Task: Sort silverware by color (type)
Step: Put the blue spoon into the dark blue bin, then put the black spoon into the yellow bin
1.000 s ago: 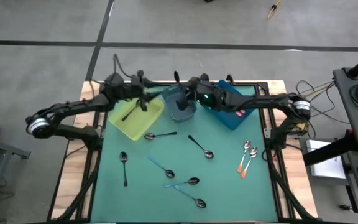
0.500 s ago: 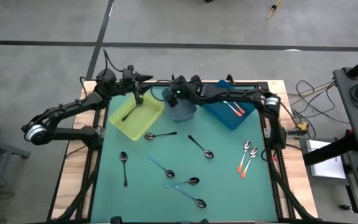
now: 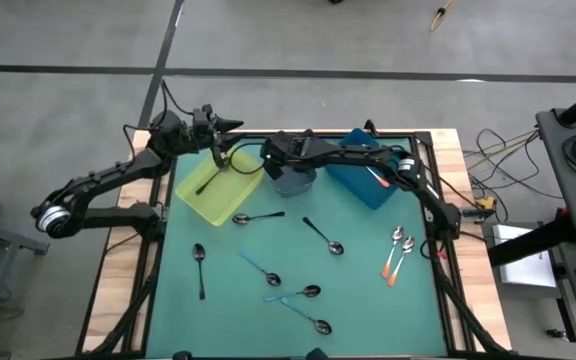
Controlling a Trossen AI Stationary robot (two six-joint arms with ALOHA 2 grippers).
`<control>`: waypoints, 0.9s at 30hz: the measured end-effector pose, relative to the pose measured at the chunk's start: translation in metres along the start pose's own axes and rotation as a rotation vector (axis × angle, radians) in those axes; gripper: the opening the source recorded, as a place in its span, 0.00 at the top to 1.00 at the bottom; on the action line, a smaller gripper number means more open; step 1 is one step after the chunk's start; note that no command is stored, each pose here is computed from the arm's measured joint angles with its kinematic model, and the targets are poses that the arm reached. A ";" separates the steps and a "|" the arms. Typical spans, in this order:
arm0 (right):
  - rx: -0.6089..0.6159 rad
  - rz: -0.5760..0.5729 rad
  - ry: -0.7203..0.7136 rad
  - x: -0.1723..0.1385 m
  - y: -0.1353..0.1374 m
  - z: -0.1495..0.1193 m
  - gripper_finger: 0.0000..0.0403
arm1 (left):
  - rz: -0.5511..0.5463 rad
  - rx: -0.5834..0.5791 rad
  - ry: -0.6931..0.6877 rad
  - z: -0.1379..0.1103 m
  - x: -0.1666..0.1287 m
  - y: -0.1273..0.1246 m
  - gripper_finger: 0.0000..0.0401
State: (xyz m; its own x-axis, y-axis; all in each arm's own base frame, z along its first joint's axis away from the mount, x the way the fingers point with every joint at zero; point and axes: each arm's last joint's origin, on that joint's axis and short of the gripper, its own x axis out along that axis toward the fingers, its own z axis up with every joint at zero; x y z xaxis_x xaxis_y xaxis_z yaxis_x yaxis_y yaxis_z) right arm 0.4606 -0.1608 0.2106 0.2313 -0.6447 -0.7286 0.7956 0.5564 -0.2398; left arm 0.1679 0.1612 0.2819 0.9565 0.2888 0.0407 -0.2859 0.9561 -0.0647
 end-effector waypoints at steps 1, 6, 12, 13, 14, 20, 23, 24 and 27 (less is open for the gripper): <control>0.000 0.000 0.000 0.001 0.001 0.001 0.98 | 0.000 0.002 -0.002 0.001 0.000 0.000 0.60; -0.014 -0.006 0.015 0.007 0.004 -0.001 0.96 | -0.001 0.006 -0.007 0.002 -0.002 -0.001 0.60; -0.009 -0.002 0.017 0.007 0.005 -0.001 0.87 | -0.001 0.006 -0.008 0.002 -0.002 -0.001 0.60; -0.009 0.000 0.018 0.007 0.005 -0.001 0.86 | 0.000 0.006 -0.007 0.002 -0.002 -0.001 0.60; -0.009 0.000 0.017 0.006 0.005 -0.001 0.84 | 0.000 0.005 -0.005 0.002 -0.002 -0.001 0.60; -0.032 0.009 0.000 -0.008 0.006 0.002 0.78 | 0.000 0.004 -0.004 0.002 -0.002 -0.001 0.60; -0.076 0.023 -0.010 -0.024 0.008 0.002 0.78 | 0.001 -0.003 0.008 0.000 -0.002 -0.001 0.60; -0.095 0.026 -0.012 -0.031 0.009 0.002 0.78 | 0.002 -0.008 0.014 0.000 -0.002 -0.001 0.60; -0.150 0.001 -0.018 -0.055 0.011 -0.002 0.79 | 0.004 -0.033 0.043 -0.003 -0.002 -0.001 0.60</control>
State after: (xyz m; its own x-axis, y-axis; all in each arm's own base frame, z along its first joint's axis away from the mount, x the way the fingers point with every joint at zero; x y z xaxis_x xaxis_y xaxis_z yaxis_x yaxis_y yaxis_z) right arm 0.4559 -0.1180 0.2462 0.2433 -0.6528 -0.7174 0.7033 0.6281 -0.3329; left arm 0.1667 0.1599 0.2786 0.9571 0.2899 -0.0022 -0.2887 0.9525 -0.0973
